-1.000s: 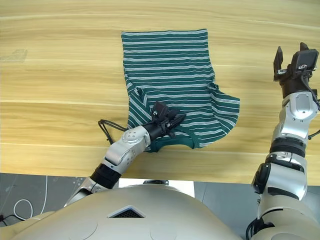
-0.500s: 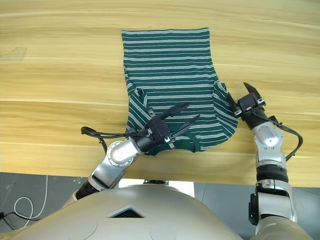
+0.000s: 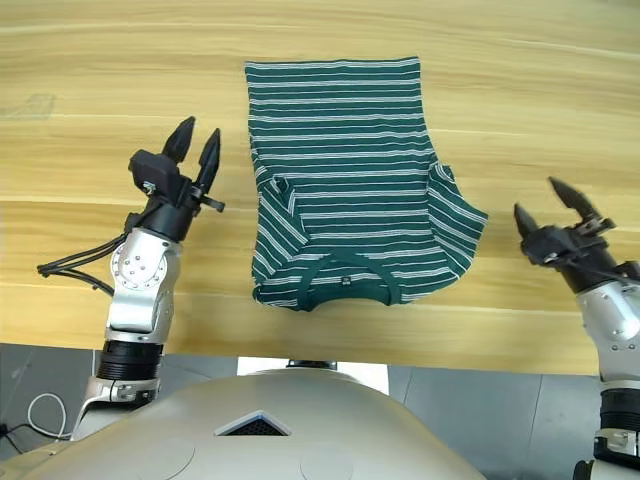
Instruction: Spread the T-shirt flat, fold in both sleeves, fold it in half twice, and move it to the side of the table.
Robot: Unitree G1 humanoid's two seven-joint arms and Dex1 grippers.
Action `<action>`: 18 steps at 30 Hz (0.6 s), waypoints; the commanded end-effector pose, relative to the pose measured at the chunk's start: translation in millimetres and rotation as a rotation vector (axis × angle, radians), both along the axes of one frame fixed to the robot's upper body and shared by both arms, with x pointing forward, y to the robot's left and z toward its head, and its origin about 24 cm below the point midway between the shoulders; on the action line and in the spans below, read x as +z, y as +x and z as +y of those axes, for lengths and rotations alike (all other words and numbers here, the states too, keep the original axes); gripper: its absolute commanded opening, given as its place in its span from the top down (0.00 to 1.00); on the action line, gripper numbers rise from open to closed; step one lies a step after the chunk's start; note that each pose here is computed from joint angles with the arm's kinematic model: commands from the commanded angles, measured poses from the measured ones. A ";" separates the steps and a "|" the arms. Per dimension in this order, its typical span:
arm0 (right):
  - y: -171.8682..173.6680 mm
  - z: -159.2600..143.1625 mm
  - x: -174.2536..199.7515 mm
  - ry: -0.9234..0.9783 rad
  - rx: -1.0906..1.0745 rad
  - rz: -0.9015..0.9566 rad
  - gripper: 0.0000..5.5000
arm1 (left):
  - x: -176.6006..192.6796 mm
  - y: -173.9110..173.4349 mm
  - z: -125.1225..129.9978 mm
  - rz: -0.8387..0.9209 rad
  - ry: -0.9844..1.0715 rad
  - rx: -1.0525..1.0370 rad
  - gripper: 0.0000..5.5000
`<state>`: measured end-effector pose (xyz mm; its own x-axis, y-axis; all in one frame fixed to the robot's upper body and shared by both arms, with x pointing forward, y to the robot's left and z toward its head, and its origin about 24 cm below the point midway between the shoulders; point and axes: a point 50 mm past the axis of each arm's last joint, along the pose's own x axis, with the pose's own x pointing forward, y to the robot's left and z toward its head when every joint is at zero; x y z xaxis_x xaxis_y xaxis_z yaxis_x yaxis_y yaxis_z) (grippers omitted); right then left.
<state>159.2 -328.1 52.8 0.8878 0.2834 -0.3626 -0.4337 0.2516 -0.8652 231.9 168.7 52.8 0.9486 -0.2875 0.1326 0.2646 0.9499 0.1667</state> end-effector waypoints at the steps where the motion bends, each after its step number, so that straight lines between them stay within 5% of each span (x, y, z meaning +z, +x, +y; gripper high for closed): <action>1: -12.3 0.2 -13.7 -0.088 0.061 0.100 0.50 | 14.3 4.1 22.3 -0.075 0.017 0.078 0.69; 18: 19.0 5.0 -51.0 -0.095 0.047 0.112 0.50 | 43.4 -5.3 27.5 -0.177 0.034 0.068 0.69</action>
